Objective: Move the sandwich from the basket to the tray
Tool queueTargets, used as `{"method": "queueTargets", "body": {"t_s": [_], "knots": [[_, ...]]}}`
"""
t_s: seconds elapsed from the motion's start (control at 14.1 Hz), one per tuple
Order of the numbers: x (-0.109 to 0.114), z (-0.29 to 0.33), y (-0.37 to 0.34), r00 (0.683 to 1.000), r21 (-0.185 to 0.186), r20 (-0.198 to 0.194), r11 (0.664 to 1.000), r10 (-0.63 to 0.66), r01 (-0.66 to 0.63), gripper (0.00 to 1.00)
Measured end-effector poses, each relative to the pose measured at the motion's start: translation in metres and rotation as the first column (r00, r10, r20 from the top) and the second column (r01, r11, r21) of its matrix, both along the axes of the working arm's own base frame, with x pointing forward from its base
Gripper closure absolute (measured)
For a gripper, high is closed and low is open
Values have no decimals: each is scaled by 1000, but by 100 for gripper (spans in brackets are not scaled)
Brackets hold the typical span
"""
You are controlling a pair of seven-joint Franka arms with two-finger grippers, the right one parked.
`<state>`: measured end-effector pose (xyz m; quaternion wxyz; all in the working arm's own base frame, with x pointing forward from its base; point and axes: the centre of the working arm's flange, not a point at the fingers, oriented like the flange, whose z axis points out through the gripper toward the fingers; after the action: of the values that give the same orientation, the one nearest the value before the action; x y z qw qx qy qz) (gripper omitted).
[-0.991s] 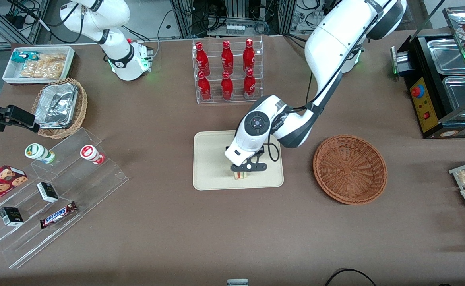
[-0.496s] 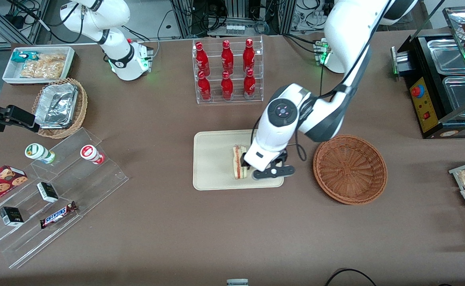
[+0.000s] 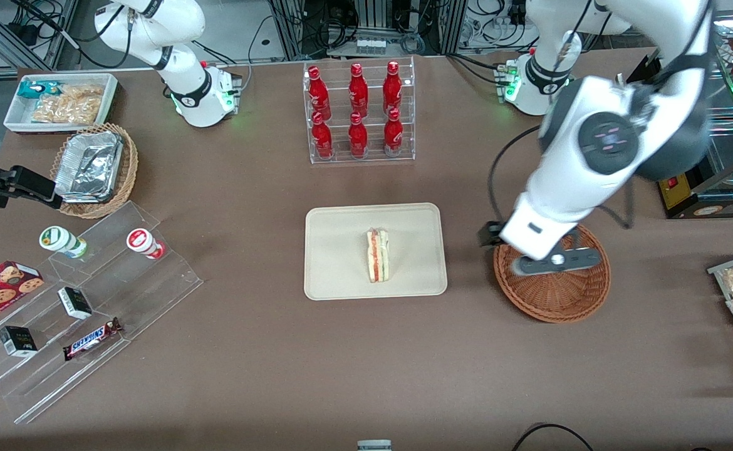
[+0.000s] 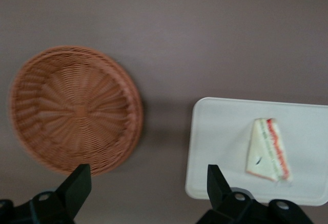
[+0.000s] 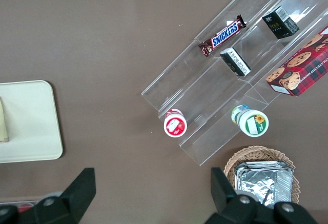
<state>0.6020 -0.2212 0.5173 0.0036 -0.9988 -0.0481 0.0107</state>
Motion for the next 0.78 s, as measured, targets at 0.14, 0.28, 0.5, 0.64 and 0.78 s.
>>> {"method": "queueTargets", "body": {"t_s": [0.14, 0.28, 0.5, 0.64, 0.78], "knots": [[-9, 26, 39, 999, 17, -37, 999, -37, 38, 0], [-22, 51, 75, 995, 26, -73, 997, -65, 67, 0], [-49, 96, 111, 994, 29, -86, 997, -65, 67, 0], [-65, 118, 117, 995, 37, -76, 997, -58, 61, 0], [-69, 121, 116, 996, 39, -72, 997, -59, 62, 0]]}}
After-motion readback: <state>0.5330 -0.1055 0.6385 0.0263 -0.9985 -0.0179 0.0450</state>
